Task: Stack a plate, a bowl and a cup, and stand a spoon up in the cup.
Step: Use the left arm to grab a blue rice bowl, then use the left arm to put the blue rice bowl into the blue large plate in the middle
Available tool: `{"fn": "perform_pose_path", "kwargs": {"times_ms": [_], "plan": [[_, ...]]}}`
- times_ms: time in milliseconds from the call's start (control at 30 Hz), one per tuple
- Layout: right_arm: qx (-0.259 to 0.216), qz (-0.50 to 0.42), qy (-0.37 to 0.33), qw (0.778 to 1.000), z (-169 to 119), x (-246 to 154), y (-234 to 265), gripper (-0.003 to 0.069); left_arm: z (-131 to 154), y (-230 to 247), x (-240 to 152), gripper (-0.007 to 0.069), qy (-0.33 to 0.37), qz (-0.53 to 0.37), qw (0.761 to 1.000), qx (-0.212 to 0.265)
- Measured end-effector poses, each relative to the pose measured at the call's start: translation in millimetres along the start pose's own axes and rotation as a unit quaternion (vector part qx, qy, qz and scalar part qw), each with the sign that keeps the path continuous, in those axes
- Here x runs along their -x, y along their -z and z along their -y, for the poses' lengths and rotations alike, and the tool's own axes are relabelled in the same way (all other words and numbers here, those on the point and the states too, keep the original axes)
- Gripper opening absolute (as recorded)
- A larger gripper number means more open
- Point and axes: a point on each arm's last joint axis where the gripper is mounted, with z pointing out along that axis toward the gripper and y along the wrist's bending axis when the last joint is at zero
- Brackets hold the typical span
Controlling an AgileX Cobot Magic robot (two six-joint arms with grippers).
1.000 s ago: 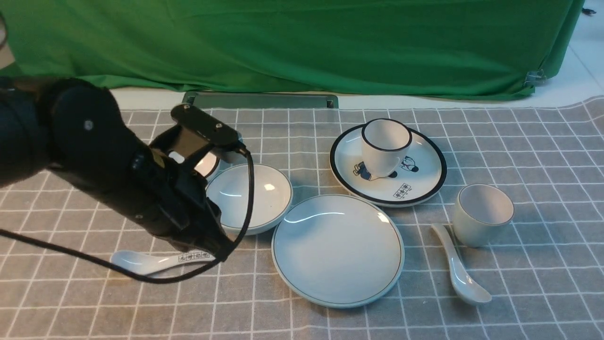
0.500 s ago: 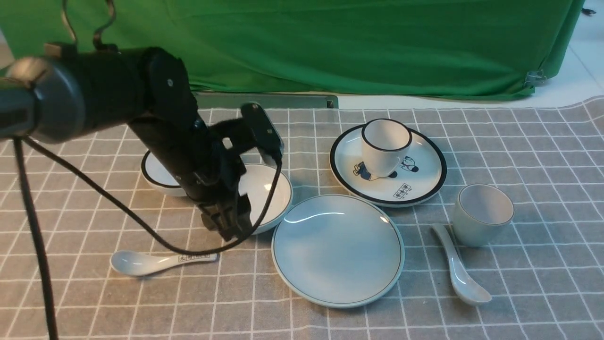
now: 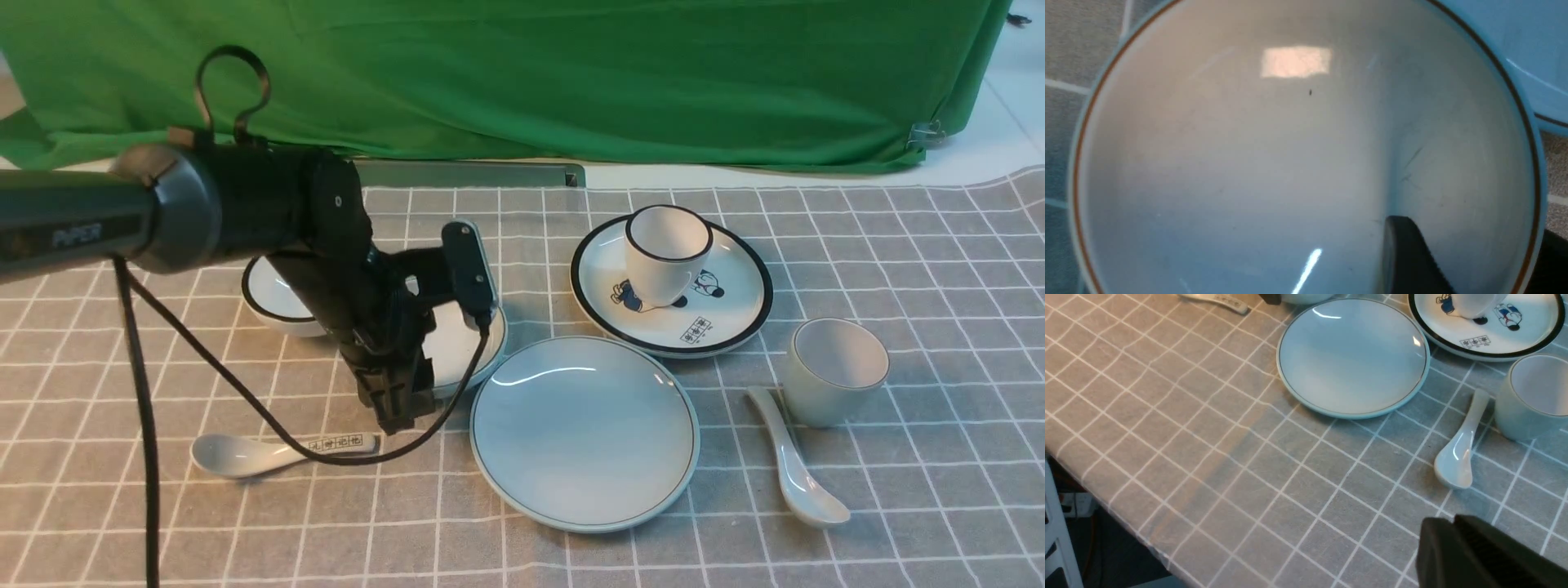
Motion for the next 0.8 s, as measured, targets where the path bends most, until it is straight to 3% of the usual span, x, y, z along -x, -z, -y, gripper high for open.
{"fn": "perform_pose_path", "kwargs": {"times_ms": [67,200,367,567,800], "plan": [[0.003,0.001,-0.004,1.000,0,0,0,0.0069,0,0,2,0.0136,-0.014,0.000,1.000,-0.002],[0.004,0.001,-0.008,1.000,-1,0,0,0.0069,5,13,11,0.0043,-0.035,0.002,0.999,0.001],[0.004,0.001,-0.005,1.000,-1,0,0,0.0069,25,32,29,0.0026,-0.031,0.003,0.999,-0.008],[0.004,0.001,0.000,1.000,-1,0,0,0.0069,76,71,80,0.0025,-0.057,0.052,0.997,0.012],[0.003,0.001,0.001,1.000,-1,0,0,0.0069,109,41,115,0.0025,-0.084,0.067,0.994,0.010]]}}
